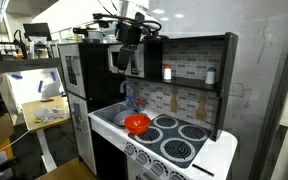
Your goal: Open the microwave
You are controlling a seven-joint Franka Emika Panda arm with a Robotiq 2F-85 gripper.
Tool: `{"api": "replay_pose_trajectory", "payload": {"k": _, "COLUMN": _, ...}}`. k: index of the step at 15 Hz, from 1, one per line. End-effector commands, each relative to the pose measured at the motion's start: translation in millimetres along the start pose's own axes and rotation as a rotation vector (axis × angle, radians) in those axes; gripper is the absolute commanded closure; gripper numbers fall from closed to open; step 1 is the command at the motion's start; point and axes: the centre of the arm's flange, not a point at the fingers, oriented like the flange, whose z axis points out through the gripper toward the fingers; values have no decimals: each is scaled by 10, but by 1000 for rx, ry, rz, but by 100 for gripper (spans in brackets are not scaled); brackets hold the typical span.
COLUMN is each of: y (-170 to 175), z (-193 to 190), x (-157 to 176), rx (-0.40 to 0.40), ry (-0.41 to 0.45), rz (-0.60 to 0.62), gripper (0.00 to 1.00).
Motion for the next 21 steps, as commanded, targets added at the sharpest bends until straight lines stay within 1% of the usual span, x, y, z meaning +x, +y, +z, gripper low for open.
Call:
{"api": "replay_pose_trajectory", "payload": {"k": 1, "y": 87, "z": -57, "x": 50, "rx": 94, "ry": -55, "rz": 171, "gripper": 0}}
{"api": "replay_pose_trajectory", "payload": {"k": 5, "y": 207, "z": -34, "x": 168, "rx": 218, "ry": -92, "rz": 356, "gripper": 0}}
{"api": "replay_pose_trajectory", "payload": {"k": 10, "y": 373, "z": 62, "x": 315, "rx": 384, "ry": -170, "rz": 567, "gripper": 0}}
{"api": "replay_pose_trajectory", "payload": {"k": 16, "y": 325, "z": 114, "x": 438, "rx": 644, "ry": -257, "rz": 760, "gripper": 0}}
{"api": "replay_pose_trajectory", "payload": {"k": 18, "y": 309, "z": 150, "x": 474, "rx": 718, "ry": -287, "rz": 793, "gripper": 0}}
{"api": "replay_pose_trajectory", "payload": {"k": 19, "y": 302, "z": 163, "x": 469, "rx": 748, "ry": -298, "rz": 790, "gripper": 0}}
{"api": "replay_pose_trajectory", "payload": {"k": 20, "y": 292, "z": 176, "x": 462, "rx": 756, "ry": -309, "rz": 797, "gripper": 0}}
{"api": "replay_pose_trajectory", "payload": {"k": 21, "y": 290, "z": 141, "x": 468, "rx": 707, "ry": -303, "rz": 782, "gripper": 0}}
